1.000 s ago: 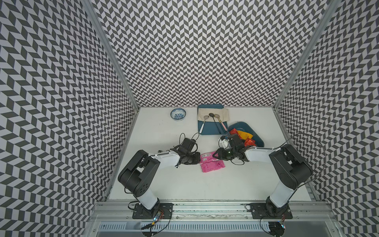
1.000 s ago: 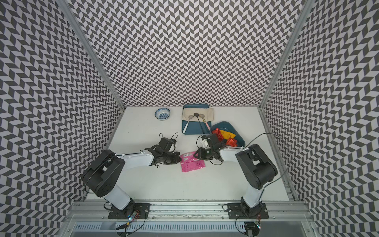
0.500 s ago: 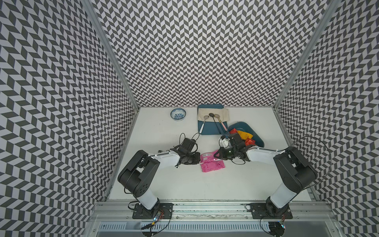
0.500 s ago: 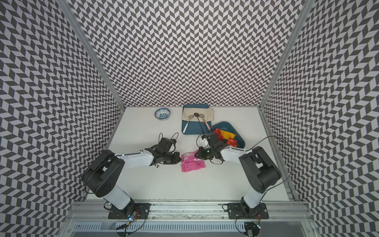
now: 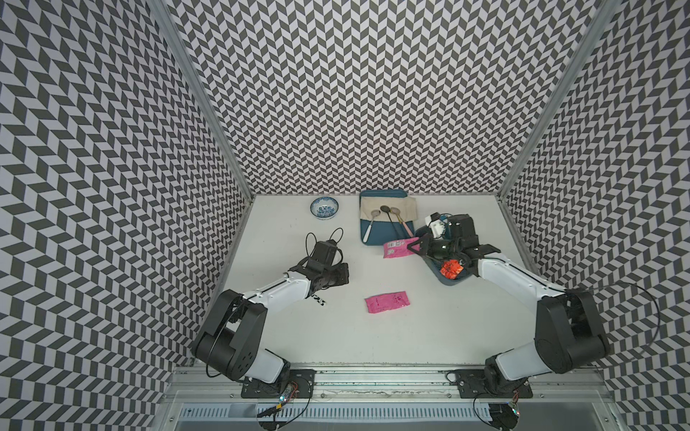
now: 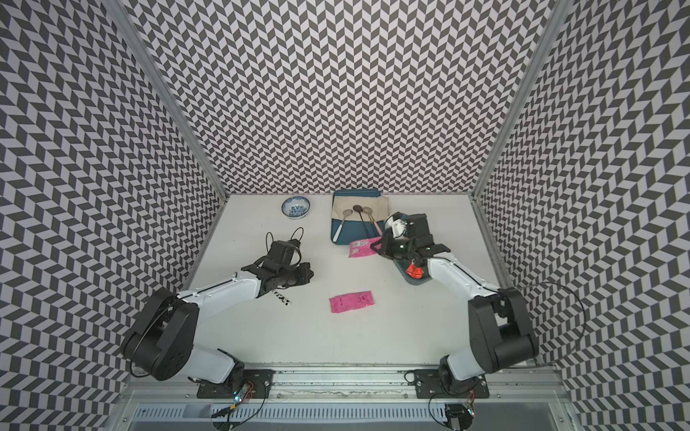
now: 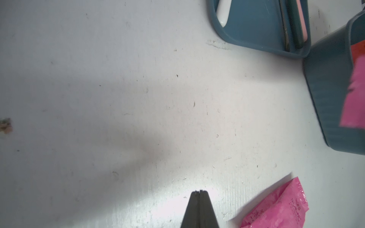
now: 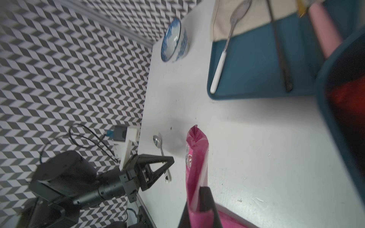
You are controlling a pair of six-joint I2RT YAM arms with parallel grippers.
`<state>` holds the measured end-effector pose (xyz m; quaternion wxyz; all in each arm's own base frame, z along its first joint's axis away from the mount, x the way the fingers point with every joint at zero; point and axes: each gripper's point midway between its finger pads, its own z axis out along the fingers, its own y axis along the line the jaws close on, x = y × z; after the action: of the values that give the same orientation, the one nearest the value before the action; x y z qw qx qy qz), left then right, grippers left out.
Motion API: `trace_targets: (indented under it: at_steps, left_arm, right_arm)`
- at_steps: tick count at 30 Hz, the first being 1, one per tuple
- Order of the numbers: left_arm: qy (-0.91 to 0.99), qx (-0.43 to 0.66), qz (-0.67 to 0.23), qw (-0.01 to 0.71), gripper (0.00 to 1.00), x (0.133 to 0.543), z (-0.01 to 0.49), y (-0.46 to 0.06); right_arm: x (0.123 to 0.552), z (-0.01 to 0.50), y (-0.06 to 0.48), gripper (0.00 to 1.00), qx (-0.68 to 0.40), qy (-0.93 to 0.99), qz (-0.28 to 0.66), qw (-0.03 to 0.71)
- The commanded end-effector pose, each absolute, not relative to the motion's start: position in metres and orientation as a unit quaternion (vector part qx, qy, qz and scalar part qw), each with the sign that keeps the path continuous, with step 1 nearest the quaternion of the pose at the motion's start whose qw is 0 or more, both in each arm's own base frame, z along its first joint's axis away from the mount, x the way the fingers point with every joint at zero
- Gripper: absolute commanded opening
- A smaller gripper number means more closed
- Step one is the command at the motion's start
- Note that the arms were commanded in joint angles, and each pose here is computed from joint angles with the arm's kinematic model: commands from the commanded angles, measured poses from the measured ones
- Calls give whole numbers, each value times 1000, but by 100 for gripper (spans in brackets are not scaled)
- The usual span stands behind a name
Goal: Put the tea bags into the storage box
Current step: Place the tea bag in the storage box.
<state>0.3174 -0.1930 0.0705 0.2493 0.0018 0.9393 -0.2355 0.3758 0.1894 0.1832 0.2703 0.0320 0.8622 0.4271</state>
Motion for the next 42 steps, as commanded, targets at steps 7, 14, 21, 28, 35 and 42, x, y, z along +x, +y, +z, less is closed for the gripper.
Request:
trace_targets:
  at_steps: [7,14,21,28,35,42]
  left_arm:
    - [935,9,-247,253,0,318,73,-198]
    - [936,-1,-254,244,0,309,65,-197]
    - [937,-5,-252,243,0,306,63,-194]
    - [938,-8,-250,241,0,305,61,-194]
    - [938,-9,-251,240,0,308,62,-195]
    - [937,-1,-253,243,0,315,68,-201]
  right_arm:
    - [422,210,80,0,154,840,370,366]
    - [424,179,39,0,266,814,339,389]
    - [424,153,30,0,327,785,352,391]
    - [437,134,41,6,320,796,369,358]
    - [419,117,59,27,305,813,380,318]
    - [388,133,61,34,277,827,359,331]
